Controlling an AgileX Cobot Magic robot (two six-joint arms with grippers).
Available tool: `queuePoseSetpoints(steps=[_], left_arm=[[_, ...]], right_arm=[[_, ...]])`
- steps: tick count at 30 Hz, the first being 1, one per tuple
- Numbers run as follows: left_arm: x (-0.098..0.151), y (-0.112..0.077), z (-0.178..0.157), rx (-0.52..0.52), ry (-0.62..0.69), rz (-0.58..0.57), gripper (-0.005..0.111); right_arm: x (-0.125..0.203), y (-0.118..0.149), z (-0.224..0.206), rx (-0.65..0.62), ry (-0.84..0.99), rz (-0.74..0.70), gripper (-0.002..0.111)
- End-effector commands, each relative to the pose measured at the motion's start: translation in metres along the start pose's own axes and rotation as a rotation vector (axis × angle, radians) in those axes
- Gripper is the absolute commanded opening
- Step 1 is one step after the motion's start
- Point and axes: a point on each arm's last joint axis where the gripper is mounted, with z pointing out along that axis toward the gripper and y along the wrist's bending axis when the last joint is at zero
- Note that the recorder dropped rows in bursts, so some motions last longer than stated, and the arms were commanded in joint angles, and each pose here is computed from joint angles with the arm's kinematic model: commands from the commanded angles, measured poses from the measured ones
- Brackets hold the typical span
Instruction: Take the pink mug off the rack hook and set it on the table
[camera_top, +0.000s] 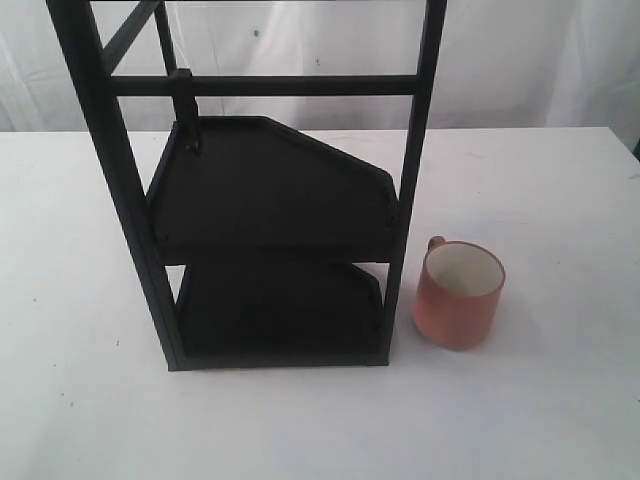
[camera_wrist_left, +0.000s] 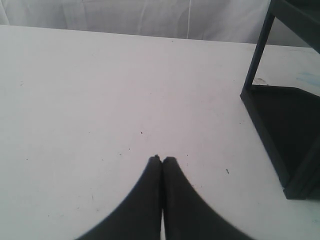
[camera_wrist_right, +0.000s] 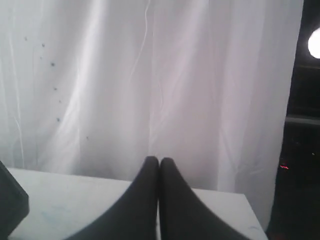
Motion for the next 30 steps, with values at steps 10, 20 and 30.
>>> queuePoseSetpoints(steps=[10, 20, 30], left_arm=[[0.001, 0.000, 0.001, 0.006, 0.009, -0.008, 0.000], [0.002, 0.000, 0.001, 0.007, 0.012, -0.007, 0.000], [0.001, 0.000, 0.001, 0.006, 0.008, -0.007, 0.000]], right_arm=[[0.006, -0.005, -0.032, 0.017, -0.101, 0.069, 0.000], [0.011, 0.011, -0.028, -0.041, -0.335, 0.046, 0.000], [0.059, 0.020, -0.024, -0.068, -0.482, 0.047, 0.000]])
